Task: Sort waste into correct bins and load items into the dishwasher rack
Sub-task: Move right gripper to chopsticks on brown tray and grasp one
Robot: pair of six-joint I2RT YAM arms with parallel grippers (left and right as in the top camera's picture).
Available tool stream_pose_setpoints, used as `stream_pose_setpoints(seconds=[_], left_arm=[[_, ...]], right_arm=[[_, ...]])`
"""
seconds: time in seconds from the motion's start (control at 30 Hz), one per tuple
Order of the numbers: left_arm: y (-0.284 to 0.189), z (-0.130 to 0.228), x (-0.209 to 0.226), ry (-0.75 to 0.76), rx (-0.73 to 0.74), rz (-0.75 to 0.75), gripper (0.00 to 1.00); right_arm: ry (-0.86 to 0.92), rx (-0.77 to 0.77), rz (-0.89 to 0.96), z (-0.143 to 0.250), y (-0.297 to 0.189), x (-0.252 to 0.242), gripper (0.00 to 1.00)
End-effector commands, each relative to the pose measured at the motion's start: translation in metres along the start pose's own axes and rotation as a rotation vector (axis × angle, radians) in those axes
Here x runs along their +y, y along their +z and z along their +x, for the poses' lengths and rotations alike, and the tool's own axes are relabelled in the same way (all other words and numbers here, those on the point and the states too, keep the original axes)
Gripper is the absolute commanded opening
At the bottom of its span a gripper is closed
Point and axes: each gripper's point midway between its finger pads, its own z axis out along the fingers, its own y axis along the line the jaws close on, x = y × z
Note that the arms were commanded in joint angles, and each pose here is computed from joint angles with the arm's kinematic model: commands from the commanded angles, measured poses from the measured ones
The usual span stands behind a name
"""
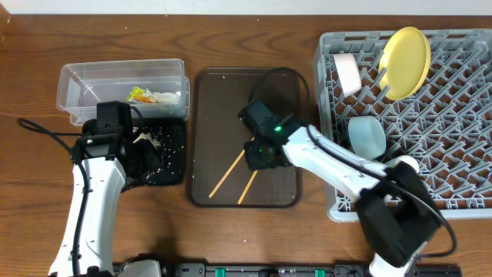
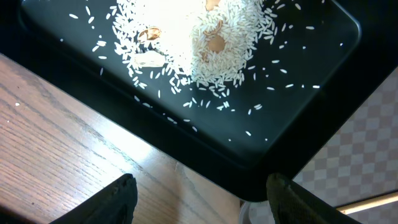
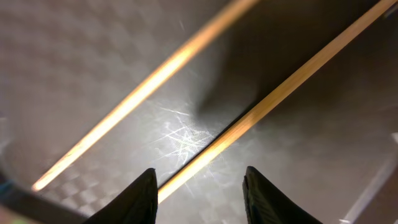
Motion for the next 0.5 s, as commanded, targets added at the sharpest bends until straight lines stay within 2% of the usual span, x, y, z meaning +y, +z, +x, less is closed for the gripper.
stream_pose_setpoints(seconds=[0.0,0.13,0.23,0.3,0.47], left_arm=[[-0.005,-0.005,0.002,-0.018,-0.025,-0.005,0.70],[-0.005,-0.005,0.002,-0.018,-0.025,-0.005,0.70],[-0.005,-0.005,0.002,-0.018,-0.025,-0.005,0.70],[-0.005,-0.005,0.002,-0.018,-0.025,-0.005,0.70],[-0.005,-0.005,0.002,-0.018,-0.025,-0.005,0.70]], right_arm=[[0.095,0.025,0.065,0.008,0.019,-0.009,0.41],[0.126,0.047,0.132,0.014,0.029,-0.023,0.31],[0.135,0.035,0.187,0.013,0.028,-0.034,0.15],[0.140,0.035,0.198,0.013,0.028,-0.037,0.09],[0.153,0.016,0.187,0.006,0.028,-0.038,0.07]])
